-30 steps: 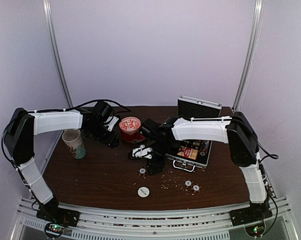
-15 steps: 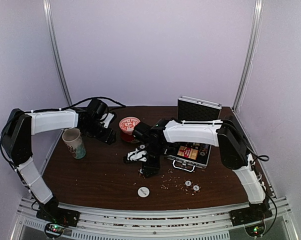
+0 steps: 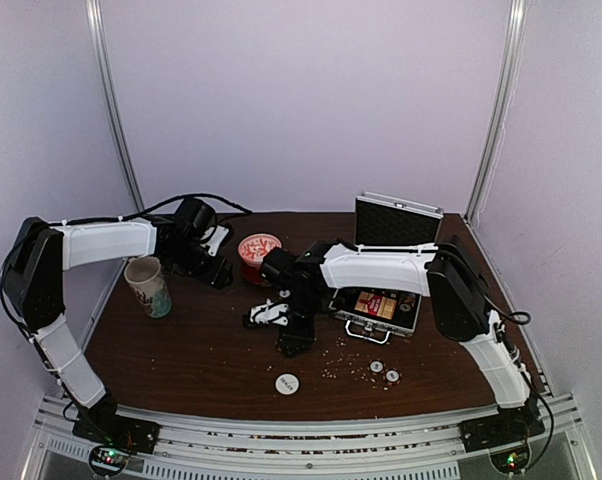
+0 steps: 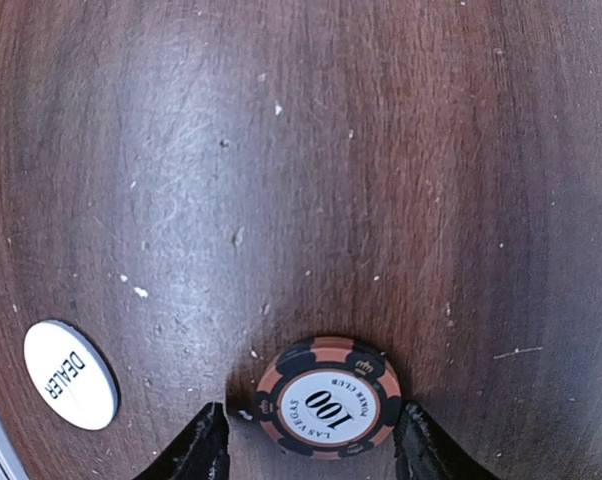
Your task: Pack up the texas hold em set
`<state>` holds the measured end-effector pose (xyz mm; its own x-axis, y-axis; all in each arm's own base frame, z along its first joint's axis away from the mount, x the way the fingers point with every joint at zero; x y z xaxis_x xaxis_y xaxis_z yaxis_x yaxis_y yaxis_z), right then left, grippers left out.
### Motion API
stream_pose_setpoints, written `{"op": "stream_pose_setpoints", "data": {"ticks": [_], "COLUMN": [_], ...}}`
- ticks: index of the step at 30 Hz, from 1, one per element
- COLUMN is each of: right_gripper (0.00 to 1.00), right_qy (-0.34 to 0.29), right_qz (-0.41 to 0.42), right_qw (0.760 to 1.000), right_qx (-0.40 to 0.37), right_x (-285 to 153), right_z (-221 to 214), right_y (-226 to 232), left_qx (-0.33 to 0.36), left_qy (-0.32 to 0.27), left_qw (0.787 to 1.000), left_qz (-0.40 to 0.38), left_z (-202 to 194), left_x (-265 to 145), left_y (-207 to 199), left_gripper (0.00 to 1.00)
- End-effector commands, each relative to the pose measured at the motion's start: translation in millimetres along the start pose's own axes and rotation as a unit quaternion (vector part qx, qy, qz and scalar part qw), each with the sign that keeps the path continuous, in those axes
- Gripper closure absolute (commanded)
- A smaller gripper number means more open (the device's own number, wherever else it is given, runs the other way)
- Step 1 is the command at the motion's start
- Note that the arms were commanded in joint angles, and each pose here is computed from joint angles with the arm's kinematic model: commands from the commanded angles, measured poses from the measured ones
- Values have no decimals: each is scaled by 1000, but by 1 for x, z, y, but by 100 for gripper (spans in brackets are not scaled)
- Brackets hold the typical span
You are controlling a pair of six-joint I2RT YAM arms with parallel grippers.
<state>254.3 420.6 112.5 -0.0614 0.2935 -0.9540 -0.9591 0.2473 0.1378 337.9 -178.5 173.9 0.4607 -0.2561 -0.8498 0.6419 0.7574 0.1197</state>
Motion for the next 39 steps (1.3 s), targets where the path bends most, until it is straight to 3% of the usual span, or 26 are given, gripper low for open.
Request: {"op": "stream_pose_setpoints", "data": {"ticks": [1,12,23,32,39], "right_gripper": [43,49,73,77,77], "right_qy": [3,37,49,-17,-41], "right_qz": [-8,-31,-39,-58,-87], "right_qw": [1000,999,998,998,994], "right_qx": [12,6,18,32,51], "right_x": [11,16,21,-53,-101], "right_z": [6,-2,-6,-3,-37], "right_y": [-2,3,8,11,7], "left_qx": [2,5,5,8,8], "left_qy": [-25,-28,-25,-17,-6], "left_qw": [1000,1000,1000,1000,1000], "left_qz": [2,3,5,11,12], "left_z": [5,6,5,3,0], "left_x": [-7,-9,-9,-5,1], "left_y": [4,4,4,5,5], "left_gripper": [37,37,37,37,38]}}
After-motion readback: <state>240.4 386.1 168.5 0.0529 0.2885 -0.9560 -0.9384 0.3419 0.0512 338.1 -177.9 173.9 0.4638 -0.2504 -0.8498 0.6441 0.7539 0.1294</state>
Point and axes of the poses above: each gripper's point midway between its finger pads, its own x axis out along the fingers, its own y axis along the line the jaws close on, z = x × y, the point moved 9 cm from there along -x, back along the fingers, and after that the axes turned 15 degrees about x, right-handed, at the moved point
